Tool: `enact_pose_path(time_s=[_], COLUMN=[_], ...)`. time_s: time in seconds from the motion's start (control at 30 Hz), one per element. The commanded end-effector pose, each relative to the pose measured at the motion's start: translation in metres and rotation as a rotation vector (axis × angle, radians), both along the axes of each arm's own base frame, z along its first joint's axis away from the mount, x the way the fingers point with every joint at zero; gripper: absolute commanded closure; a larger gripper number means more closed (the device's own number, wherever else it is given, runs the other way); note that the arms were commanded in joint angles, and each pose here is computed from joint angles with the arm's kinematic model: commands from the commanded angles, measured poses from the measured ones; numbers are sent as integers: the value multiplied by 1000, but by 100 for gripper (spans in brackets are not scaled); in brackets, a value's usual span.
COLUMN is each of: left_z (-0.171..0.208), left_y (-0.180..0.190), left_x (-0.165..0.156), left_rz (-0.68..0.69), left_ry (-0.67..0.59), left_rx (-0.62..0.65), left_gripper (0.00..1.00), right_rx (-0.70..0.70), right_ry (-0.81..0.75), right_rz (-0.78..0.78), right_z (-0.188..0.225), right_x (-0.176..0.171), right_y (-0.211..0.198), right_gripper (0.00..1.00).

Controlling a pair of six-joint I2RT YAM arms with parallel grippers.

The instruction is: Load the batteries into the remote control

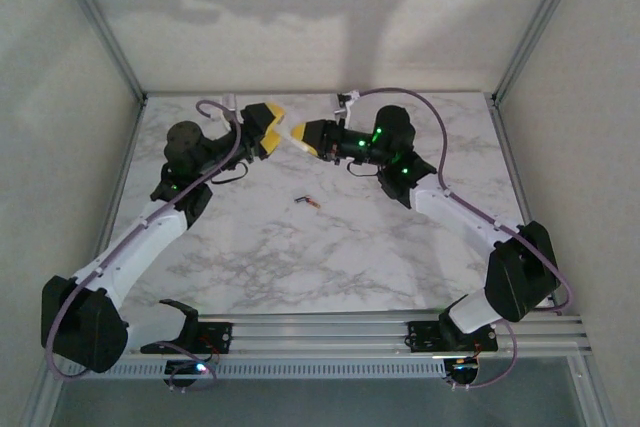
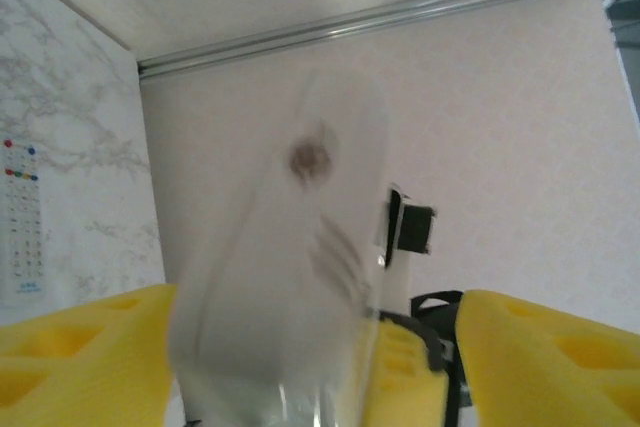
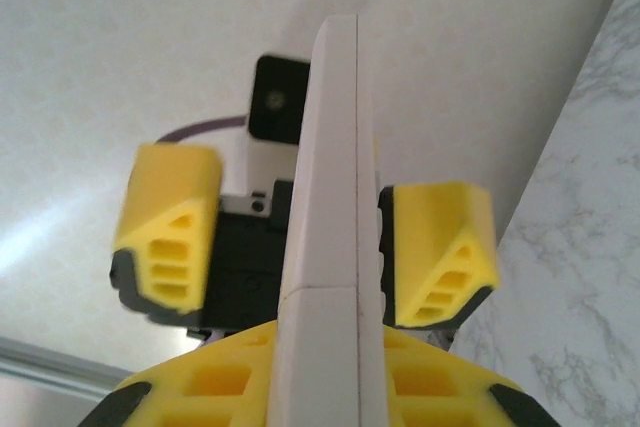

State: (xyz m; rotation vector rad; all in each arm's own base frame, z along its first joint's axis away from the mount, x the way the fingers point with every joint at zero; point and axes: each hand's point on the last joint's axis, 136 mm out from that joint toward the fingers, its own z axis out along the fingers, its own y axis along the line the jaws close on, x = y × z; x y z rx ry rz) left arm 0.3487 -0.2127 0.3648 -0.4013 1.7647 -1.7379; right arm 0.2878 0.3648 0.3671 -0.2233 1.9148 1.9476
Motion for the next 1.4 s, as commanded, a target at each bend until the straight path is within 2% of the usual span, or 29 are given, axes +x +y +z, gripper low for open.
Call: enact_pose_path(time_s=[0.0,0.1,0.23,0.37,0.63,0.97,1.1,1.17,1.27,1.37], left_z=[31,32,31,29,28,11,1,-3,-5,-6], left_y=[0,0,2,13,46,48,47,45,42,38], left_x=[1,4,7,9,18,21,20,19,17,16], left_rz=[-1,4,19,80,198,204,207,200,194,187], left_ry=[-116,-132,-155,-184,-181,-152,-137,-135,-140,-145], left_rx=[-5,-20,0,35,-2,-10,8,11,16,29], left_gripper=[46,65,80,92,99,100,100,100,100,100], right_rx=[29,21,-5,-54,-106,-189,-210,-213,-214,-199], right_ry=[-45,-28,5,23,78,91,91,100,102,91], right_rz=[34,38,24,-9,-78,-175,-206,-213,-211,-206], right_z=[15,9,-3,-20,-59,-86,-93,-96,-97,-93], right_x=[-15,-17,-17,-20,-30,-35,-35,-34,-33,-32], right_y=[5,8,6,-3,-29,-58,-65,-66,-65,-63], right_gripper=[100,99,93,92,90,86,76,68,71,83])
